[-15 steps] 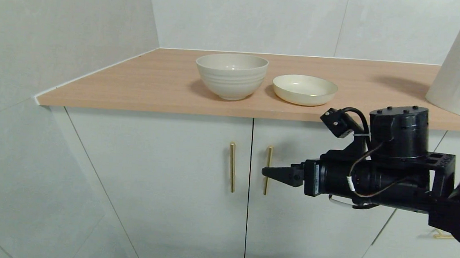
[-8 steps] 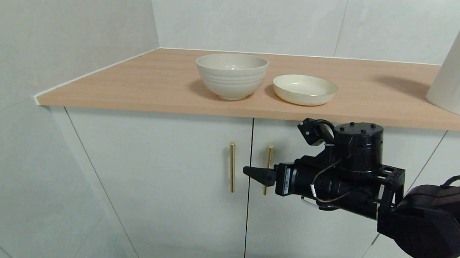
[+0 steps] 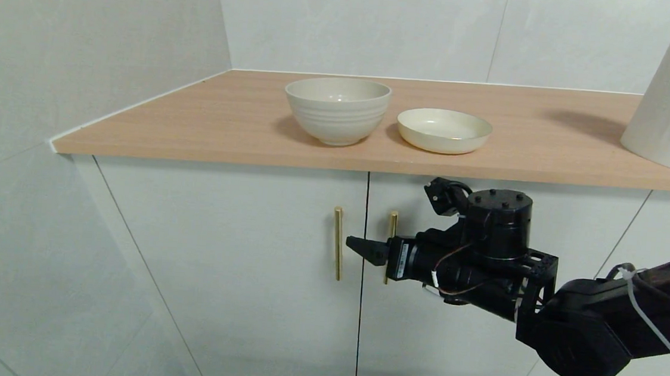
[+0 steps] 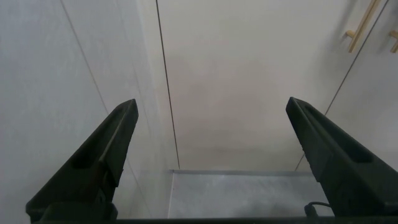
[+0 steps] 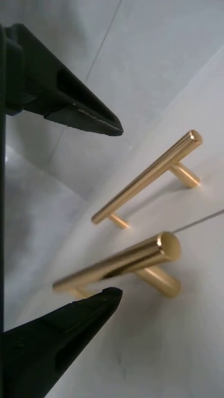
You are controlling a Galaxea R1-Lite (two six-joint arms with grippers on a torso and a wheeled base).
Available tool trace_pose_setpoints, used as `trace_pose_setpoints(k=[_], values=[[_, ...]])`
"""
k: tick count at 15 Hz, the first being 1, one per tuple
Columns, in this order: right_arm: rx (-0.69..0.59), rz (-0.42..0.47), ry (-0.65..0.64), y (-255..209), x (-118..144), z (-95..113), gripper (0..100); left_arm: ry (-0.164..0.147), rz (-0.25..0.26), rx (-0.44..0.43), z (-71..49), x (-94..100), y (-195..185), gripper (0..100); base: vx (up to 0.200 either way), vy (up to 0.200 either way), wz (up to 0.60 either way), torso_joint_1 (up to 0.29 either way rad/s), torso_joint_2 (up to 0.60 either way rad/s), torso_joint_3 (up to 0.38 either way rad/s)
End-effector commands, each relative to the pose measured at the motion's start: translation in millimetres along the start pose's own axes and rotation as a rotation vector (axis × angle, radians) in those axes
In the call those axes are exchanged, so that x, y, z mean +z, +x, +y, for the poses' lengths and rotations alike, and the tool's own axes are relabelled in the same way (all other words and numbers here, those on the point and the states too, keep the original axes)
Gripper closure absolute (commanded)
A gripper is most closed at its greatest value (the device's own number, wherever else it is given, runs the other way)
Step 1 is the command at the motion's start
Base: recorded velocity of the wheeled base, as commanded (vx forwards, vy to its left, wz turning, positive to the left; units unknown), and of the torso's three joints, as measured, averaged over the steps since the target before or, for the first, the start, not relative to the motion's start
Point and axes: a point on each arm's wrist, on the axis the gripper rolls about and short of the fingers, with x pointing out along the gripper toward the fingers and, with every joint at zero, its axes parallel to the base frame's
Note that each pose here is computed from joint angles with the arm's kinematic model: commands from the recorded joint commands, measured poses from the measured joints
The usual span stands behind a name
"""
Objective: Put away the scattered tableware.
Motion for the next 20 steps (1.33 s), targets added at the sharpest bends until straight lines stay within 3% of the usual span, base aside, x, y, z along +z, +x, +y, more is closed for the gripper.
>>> trace_pose_setpoints(k=[1,10,15,20], values=[[0.010,0.001,0.012,1,-1,3,0,-0.001,-0.001,0.001,0.0,0.3,0,0,0.000,0.000,0.00,0.000,0.00,0.000],[0.067,0.010,0.053,-16,8,12,0,-0.001,-0.001,0.001,0.0,0.3,0,0,0.000,0.000,0.00,0.000,0.00,0.000],[0.175,0.150,0.091,-43,14,20,0,-0.001,-0.001,0.001,0.0,0.3,0,0,0.000,0.000,0.00,0.000,0.00,0.000],[0.222,0.223,0.116,-59,20,22,0,-0.001,-0.001,0.001,0.0,0.3,0,0,0.000,0.000,0.00,0.000,0.00,0.000]])
